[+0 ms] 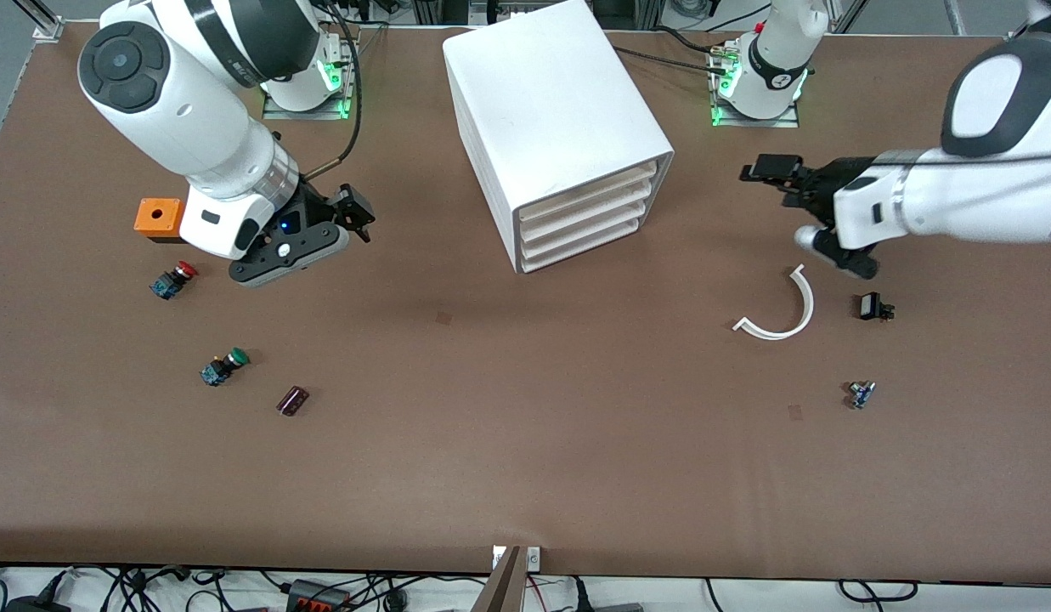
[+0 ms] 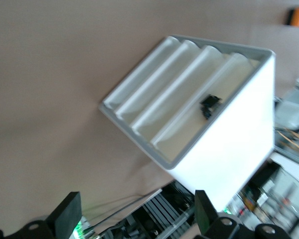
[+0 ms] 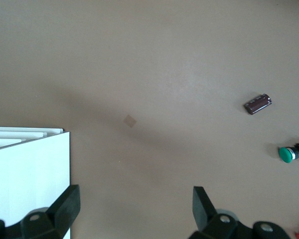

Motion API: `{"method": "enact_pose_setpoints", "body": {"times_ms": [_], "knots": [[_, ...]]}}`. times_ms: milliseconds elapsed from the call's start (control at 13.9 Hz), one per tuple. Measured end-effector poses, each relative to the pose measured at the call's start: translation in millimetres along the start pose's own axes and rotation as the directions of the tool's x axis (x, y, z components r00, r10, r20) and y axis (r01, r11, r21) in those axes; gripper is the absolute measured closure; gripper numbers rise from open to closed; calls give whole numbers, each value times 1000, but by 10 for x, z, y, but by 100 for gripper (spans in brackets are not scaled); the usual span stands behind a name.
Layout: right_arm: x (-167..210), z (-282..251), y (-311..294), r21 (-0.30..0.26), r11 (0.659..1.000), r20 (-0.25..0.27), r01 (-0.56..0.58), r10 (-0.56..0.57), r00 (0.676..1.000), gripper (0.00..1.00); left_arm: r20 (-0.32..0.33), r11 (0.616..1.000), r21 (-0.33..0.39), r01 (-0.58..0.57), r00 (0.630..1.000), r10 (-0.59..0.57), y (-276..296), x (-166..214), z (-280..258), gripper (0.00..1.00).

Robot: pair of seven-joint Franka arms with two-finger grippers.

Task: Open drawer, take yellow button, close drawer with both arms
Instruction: 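Reach the left gripper to a cabinet drawer handle while the right gripper advances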

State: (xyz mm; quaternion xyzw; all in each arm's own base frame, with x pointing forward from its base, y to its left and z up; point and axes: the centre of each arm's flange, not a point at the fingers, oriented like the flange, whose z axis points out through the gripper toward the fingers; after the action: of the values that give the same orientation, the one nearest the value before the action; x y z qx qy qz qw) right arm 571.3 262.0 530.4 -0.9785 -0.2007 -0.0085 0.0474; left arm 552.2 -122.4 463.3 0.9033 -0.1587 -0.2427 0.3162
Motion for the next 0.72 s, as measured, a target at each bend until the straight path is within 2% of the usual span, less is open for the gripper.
{"method": "enact_pose_setpoints", "body": {"times_ms": [143, 215, 430, 574, 717], "knots": [[18, 57, 61, -2, 1000, 9, -10, 10, 1000, 0, 31, 983, -154, -103, 994, 109, -192, 230, 272, 0], [31, 104, 92, -3, 1000, 16, -15, 15, 1000, 0, 22, 959, -245, -146, 988, 156, -300, 336, 413, 0], [54, 191, 99, -4, 1000, 30, -16, 16, 999, 0, -84, 837, -490, -244, 969, 233, -612, 569, 843, 0], [58, 171, 82, -3, 1000, 26, -13, 13, 1000, 0, -183, 755, -575, -316, 949, 258, -760, 607, 1143, 0], [61, 81, 69, -3, 1000, 9, -10, 10, 1000, 0, -252, 707, -610, -358, 934, 255, -838, 602, 1411, 3]]}}
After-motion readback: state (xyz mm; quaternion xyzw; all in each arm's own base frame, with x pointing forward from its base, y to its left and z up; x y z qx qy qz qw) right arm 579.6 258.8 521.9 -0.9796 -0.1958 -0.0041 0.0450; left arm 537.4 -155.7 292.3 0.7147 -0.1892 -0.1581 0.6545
